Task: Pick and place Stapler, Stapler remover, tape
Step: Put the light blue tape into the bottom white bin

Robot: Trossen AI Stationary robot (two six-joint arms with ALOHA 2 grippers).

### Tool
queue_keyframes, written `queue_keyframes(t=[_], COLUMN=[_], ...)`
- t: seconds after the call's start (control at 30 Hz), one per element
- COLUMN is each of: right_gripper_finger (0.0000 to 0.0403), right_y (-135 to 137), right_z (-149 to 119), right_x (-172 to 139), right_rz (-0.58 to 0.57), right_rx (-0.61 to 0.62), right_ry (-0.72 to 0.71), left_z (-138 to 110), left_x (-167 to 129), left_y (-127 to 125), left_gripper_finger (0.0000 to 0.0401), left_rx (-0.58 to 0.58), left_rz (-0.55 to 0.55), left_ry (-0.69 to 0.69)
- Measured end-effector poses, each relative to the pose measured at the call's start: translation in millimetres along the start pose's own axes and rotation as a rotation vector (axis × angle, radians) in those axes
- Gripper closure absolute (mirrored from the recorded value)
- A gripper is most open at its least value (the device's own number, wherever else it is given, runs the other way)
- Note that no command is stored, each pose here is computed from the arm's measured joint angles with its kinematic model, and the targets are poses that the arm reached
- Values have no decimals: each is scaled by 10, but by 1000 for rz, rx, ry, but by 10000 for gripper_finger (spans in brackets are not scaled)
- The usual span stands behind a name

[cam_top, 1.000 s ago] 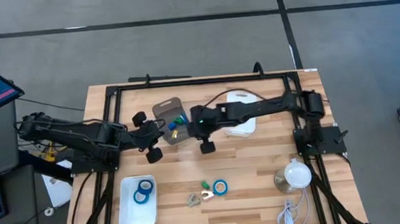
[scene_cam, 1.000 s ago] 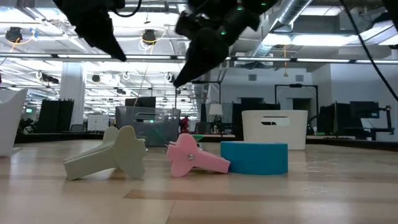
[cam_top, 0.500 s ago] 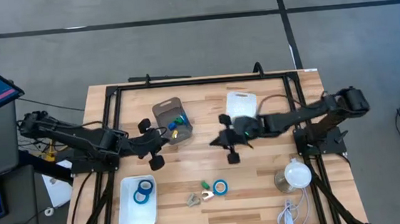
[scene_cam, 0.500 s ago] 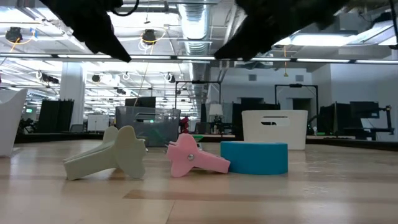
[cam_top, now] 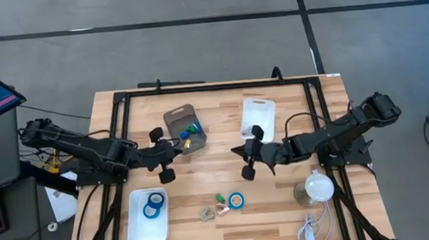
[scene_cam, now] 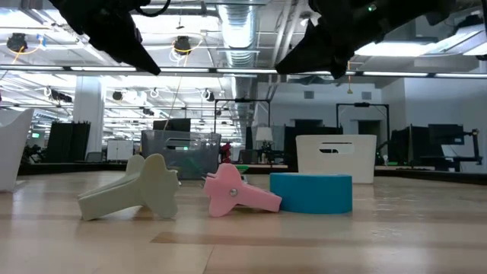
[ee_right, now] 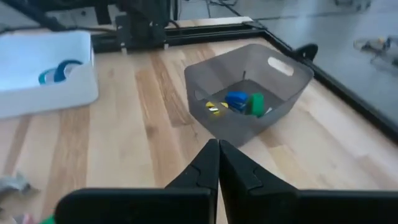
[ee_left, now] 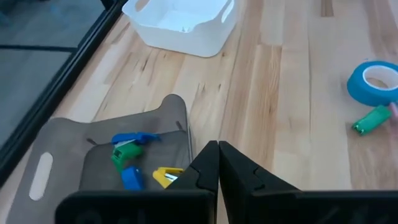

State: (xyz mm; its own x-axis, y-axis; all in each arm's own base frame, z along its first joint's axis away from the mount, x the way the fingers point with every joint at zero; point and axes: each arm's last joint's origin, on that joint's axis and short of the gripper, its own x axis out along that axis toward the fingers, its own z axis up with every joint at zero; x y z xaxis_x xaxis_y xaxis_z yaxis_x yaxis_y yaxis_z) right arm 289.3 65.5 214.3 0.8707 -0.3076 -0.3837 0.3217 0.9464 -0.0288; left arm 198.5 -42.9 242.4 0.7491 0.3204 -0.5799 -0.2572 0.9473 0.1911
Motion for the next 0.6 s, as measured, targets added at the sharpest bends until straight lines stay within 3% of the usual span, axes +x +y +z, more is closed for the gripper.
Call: queue_keyframes(t=[0.2,0.4,0.6], right_gripper_finger=[403,403,403], right_y=[12,126,111], right_z=[94,261,385], right_x=[-76,-209,-259], right_rz=[64,33,-15], right_rx=[181,114,217], right_ry=[160,232,276], left_z=[10,24,26], left_x=[0,0,0], left_y=[-2,-5,-5], left_gripper_finger=[399,399,399], left_rx=[-37,-45,-46], left_rz=[-2,-5,-6], left_ry=[-9,-22,-24])
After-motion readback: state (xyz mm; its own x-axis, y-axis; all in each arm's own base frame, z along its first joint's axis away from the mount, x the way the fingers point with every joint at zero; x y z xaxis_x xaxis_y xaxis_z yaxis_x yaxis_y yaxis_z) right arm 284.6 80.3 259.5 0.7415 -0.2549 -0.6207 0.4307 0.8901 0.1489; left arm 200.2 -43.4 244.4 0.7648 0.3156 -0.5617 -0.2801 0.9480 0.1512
